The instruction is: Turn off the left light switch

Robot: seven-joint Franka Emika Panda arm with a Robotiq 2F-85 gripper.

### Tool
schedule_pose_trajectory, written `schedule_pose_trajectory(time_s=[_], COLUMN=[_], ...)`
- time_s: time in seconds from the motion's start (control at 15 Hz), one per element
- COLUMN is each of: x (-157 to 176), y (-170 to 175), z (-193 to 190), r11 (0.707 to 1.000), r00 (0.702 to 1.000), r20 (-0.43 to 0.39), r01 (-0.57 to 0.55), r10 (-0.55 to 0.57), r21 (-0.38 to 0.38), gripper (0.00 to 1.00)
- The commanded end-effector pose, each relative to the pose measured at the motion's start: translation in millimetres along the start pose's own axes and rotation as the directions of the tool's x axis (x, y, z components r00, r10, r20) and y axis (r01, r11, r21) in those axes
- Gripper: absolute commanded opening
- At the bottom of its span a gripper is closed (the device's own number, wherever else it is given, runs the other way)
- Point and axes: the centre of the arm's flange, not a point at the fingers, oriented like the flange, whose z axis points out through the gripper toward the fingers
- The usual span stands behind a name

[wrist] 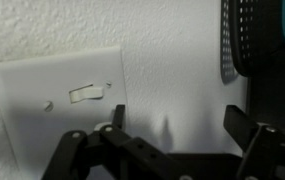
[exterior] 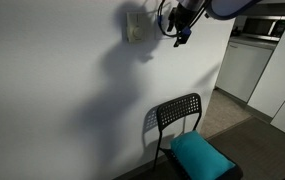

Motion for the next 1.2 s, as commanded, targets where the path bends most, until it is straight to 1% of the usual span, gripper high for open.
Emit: schedule_pose_trajectory(time_s=[0.0, 0.2, 0.47, 1.13], x=[-12, -14, -13, -12], y=[-14, -13, -11, -12], z=[-16, -22, -26, -25], r11=[0.999, 0.999, 0.999, 0.998], r00=[0.999, 0.998, 0.997, 0.997], r20=[0.049, 0.064, 0.073, 0.069], r01=[0.019, 0.008, -0.021, -0.039], r10=[-0.021, -0.011, 0.018, 0.035], r21=[0.04, 0.05, 0.044, 0.045], gripper=[1.0, 1.0, 1.0, 1.0])
